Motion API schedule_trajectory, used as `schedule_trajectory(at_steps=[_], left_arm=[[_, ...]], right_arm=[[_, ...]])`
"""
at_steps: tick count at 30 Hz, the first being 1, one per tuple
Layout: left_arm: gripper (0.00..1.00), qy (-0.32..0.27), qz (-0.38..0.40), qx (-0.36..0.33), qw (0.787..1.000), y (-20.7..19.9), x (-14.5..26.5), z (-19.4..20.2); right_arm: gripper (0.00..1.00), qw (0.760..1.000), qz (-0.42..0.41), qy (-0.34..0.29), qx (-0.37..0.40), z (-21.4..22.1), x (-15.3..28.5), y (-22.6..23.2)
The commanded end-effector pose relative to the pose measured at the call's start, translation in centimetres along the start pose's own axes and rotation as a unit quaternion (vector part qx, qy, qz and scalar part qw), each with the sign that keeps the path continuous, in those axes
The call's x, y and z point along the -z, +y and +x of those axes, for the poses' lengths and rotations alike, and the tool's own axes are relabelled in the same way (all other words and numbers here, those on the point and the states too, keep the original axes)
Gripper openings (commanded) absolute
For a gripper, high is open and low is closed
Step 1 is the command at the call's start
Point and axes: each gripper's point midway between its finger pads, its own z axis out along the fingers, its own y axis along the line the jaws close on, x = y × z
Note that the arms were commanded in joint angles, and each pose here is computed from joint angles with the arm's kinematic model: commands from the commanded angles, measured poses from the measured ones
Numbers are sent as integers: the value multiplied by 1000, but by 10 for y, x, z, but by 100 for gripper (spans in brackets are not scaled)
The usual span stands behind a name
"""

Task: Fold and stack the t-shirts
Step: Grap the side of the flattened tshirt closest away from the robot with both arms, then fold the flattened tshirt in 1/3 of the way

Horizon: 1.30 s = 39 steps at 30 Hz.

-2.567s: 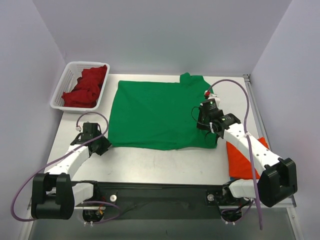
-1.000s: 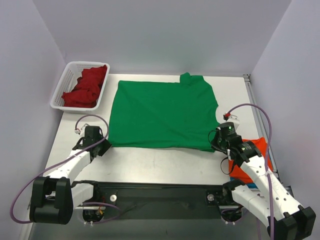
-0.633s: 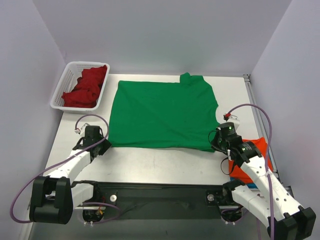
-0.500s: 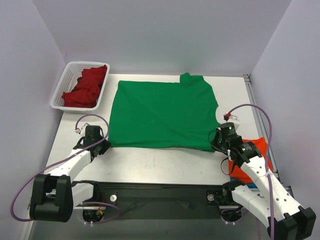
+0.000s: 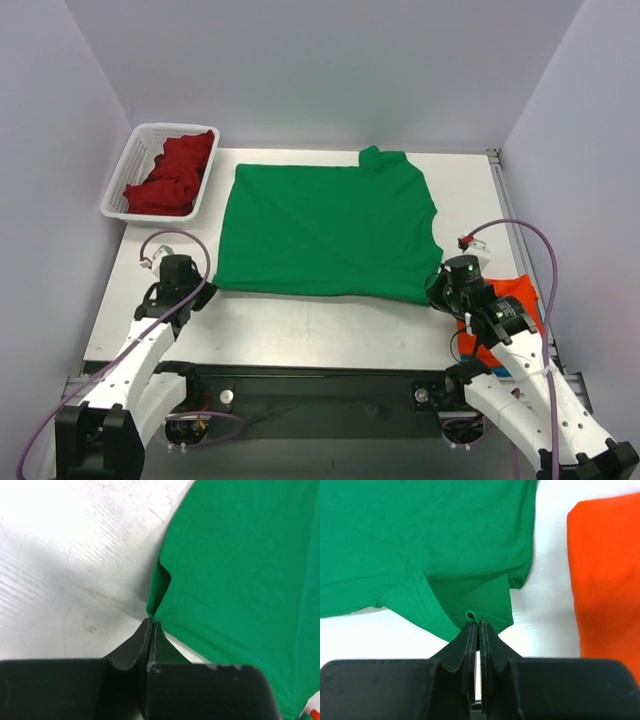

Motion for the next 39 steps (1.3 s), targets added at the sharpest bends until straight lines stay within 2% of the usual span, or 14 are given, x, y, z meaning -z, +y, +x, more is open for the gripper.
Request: schedule_trajectory(at_steps=[1, 8, 13, 16, 18, 19, 24, 32, 39], left_arm=[[0, -6, -5, -5, 1000, 1, 16, -6], [0, -22, -21, -11, 999, 16, 43, -8], [0, -34, 1, -19, 999, -3, 45, -21], [0, -37, 12, -19, 999, -30, 32, -37], [0, -17, -3, -27, 999, -38, 14, -34], [0, -27, 9, -23, 999, -56, 13, -45], [0, -10, -10, -27, 1000, -84, -25, -49], [0, 13, -39, -24, 999, -105, -67, -54], [0, 2, -42, -15, 999, -113, -78, -70]], right_arm=[[0, 1000, 14, 14, -17, 16, 6, -10], [0, 999, -20, 7, -26, 25, 22, -4], [0, 1000, -14, 2, 0, 15, 19, 3], [0, 999, 15, -9, 34, -6, 7, 9], [0, 998, 22, -23, 48, -27, 4, 18], [0, 997, 38, -19, 71, -33, -7, 22], [0, 988, 97, -12, 121, -67, -43, 35], [0, 990, 99, -8, 103, -111, -83, 47], [0, 991, 85, -22, 100, -133, -101, 52]])
